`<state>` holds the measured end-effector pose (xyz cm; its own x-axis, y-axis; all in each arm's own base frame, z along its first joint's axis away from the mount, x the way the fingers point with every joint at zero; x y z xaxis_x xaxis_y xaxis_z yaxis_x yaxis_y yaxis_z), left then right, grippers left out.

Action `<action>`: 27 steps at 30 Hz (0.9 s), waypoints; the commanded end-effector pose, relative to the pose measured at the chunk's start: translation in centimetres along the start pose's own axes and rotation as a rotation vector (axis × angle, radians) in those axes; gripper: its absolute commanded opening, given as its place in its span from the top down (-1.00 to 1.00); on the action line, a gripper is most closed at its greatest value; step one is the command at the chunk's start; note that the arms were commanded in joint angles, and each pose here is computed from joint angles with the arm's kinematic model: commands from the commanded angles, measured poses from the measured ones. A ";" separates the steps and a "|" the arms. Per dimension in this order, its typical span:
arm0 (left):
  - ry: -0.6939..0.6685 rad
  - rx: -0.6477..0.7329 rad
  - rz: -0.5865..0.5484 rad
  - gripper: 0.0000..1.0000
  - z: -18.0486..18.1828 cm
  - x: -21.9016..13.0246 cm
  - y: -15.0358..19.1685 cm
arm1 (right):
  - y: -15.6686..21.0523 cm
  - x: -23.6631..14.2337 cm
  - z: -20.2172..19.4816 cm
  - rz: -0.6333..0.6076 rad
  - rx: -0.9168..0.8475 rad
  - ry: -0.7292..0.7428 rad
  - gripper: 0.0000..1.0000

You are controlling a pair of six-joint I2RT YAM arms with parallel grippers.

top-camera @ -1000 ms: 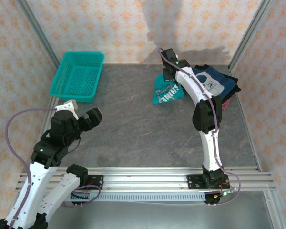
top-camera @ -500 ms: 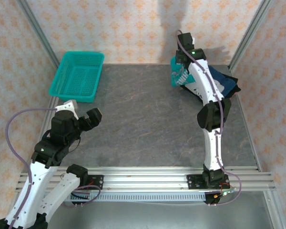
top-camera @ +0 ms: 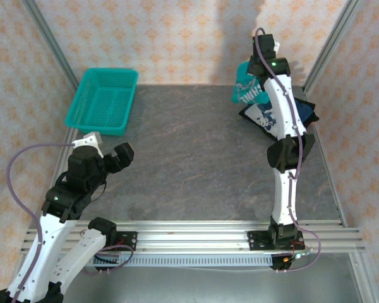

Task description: Fold and stack the t-shirts

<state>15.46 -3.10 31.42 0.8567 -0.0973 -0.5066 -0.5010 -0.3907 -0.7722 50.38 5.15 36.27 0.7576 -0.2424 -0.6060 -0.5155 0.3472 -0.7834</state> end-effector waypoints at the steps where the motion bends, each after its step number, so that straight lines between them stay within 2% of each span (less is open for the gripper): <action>1: -0.019 0.017 -0.031 -1.00 0.2 0.2 -0.1 | -1.1 -1.6 -2.9 -0.008 0.097 0.028 1.00; 13: -0.038 0.031 -0.014 -1.00 0.2 0.2 -0.1 | 2.1 0.9 -11.8 0.061 0.255 0.163 1.00; 27: -0.069 0.045 0.032 -1.00 0.5 0.1 0.1 | 5.2 4.4 -18.4 0.137 0.348 0.239 1.00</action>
<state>15.74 -3.12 30.82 0.8347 -0.0838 -0.5442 -0.5326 -0.3741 -0.7592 44.27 -9.34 25.66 0.5270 -0.3338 -0.7816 -0.4718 0.6500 -0.5958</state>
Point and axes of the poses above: each hand's point on the last joint's axis, 136 mm out from that joint toward the fingers, its own x axis out along the fingers, its own z axis along the line the jaws close on, y = z × x, the point moved 9 cm from there along -x, back along the fingers, and after that the axes turned 6 degrees about x, right-handed, at the moved point
